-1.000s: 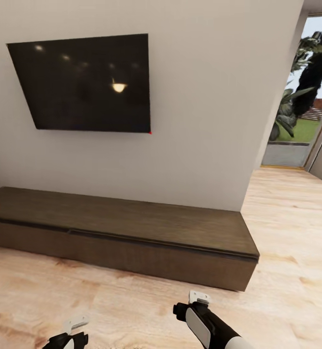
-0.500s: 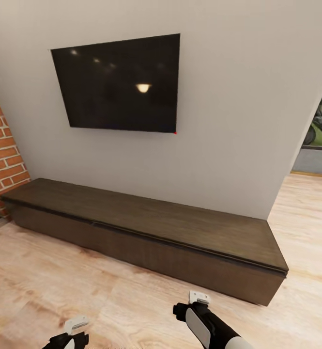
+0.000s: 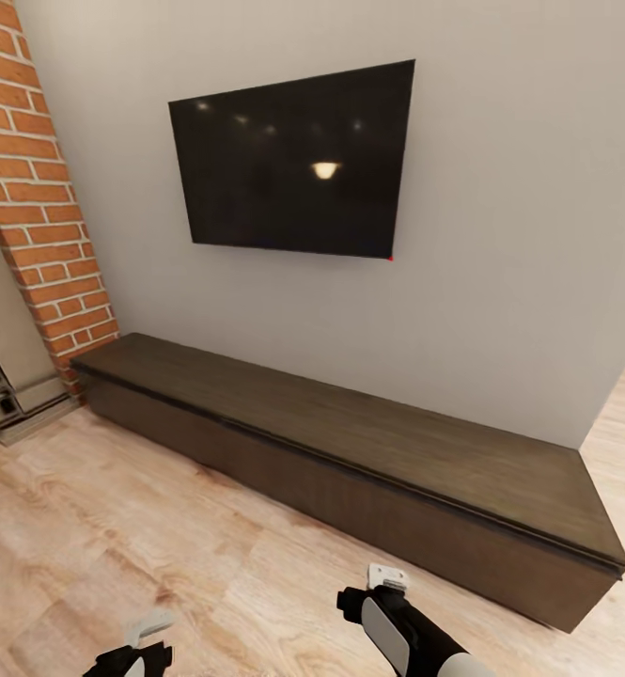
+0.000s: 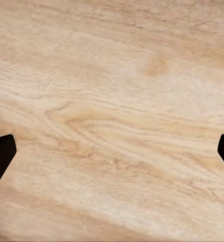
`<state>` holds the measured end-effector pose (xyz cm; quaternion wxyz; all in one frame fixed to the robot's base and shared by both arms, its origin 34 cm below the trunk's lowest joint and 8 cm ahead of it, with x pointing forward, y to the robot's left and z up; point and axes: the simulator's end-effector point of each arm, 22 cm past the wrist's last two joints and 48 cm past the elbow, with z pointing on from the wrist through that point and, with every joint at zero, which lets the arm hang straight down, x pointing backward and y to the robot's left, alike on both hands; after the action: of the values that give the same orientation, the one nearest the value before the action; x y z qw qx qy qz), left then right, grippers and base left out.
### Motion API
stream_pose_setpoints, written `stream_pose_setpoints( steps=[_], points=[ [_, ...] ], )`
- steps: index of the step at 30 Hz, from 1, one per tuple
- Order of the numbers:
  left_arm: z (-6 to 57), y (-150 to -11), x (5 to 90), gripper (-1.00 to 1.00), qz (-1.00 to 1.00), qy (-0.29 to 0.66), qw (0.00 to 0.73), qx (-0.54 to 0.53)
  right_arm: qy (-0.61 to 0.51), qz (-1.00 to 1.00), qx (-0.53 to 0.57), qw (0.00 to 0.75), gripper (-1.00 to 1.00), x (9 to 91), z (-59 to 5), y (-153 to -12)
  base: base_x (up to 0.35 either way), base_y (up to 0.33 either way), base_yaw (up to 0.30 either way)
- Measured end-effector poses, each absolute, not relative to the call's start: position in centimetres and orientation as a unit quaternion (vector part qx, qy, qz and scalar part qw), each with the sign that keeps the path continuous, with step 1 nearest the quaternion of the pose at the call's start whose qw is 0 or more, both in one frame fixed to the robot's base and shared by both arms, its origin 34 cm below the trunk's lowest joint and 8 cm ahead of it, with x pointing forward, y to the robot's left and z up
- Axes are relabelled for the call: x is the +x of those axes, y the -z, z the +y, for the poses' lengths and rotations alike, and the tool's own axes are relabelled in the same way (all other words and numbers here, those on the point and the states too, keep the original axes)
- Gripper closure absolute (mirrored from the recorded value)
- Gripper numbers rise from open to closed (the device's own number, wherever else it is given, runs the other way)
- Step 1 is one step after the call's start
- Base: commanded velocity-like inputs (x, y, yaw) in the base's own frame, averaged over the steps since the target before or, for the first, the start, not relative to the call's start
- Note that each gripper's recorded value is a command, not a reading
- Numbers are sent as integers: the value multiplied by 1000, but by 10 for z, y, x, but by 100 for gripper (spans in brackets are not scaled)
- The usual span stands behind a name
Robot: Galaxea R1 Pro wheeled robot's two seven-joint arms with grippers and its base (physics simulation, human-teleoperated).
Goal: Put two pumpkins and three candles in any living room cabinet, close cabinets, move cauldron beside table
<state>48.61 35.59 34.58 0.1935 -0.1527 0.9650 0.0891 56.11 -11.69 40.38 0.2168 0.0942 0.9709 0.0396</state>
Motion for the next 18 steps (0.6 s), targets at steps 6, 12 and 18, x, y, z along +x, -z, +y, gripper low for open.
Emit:
stream_pose_setpoints(
  steps=[6, 12, 18],
  points=[
    [356, -345, 485, -100, 965, -90, 193, -152, -40, 971, 93, 216, -100, 561, -116, -403, 0, 0, 292],
    [354, -342, 481, -100, 967, -89, 186, -151, -39, 971, 93, 215, -100, 560, -117, -402, 0, 0, 292],
    [355, -339, 478, -100, 967, -91, 186, -151, -39, 972, 93, 214, -100, 559, -116, -401, 0, 0, 292]
  ],
)
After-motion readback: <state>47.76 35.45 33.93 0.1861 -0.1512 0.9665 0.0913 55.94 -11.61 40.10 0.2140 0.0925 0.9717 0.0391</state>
